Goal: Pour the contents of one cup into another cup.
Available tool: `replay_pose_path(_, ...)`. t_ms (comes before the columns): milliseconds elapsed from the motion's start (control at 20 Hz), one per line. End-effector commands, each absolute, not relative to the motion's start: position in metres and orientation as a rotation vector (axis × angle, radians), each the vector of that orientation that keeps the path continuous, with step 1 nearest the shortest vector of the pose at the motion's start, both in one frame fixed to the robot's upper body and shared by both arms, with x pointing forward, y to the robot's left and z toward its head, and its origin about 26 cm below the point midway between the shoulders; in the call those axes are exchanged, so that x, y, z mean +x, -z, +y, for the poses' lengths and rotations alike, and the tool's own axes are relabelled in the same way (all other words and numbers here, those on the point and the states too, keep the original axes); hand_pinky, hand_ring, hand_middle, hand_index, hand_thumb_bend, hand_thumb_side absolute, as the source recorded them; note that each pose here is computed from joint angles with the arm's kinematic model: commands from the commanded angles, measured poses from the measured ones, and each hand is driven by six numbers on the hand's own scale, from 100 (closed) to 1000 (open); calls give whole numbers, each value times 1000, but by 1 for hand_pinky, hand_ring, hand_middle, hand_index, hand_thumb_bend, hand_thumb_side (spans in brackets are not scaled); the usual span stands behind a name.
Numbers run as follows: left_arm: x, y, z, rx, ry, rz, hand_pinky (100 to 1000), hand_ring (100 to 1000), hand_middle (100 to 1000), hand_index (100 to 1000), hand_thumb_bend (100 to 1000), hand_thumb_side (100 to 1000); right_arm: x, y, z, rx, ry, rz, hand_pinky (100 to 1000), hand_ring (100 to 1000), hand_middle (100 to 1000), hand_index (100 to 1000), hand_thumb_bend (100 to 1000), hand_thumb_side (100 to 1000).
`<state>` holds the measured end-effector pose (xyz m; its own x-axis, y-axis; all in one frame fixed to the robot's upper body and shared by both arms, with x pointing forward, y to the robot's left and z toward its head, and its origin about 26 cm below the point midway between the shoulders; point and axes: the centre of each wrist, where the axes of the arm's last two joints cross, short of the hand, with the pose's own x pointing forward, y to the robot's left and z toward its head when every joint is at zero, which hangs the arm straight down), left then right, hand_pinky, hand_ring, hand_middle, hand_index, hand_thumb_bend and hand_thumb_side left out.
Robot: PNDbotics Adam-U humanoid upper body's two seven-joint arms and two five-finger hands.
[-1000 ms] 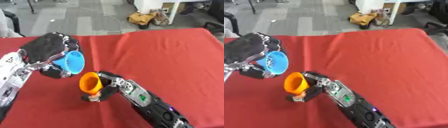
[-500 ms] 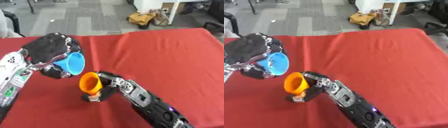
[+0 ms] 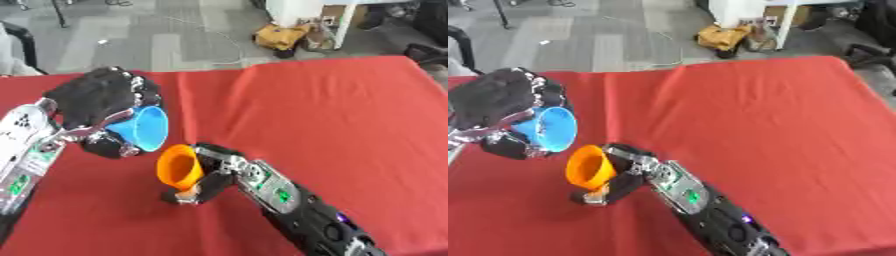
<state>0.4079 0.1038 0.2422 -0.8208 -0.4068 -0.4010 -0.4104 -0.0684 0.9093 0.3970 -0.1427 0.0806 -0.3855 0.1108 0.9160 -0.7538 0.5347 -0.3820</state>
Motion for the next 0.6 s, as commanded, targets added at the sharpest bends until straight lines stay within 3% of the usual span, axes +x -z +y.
replay_pose_path(50, 406, -255, 100, -965, -2063, 2114, 420, 333, 359, 652, 610, 100, 400, -90, -141, 551, -1036, -1748, 573, 468, 452, 640, 361, 100)
replay_pose_path(600, 408, -252, 94, -976, -2127, 2023, 427, 334, 360, 655, 606, 100, 400, -91, -140, 555, -1041, -1748, 574, 468, 450, 640, 361, 100)
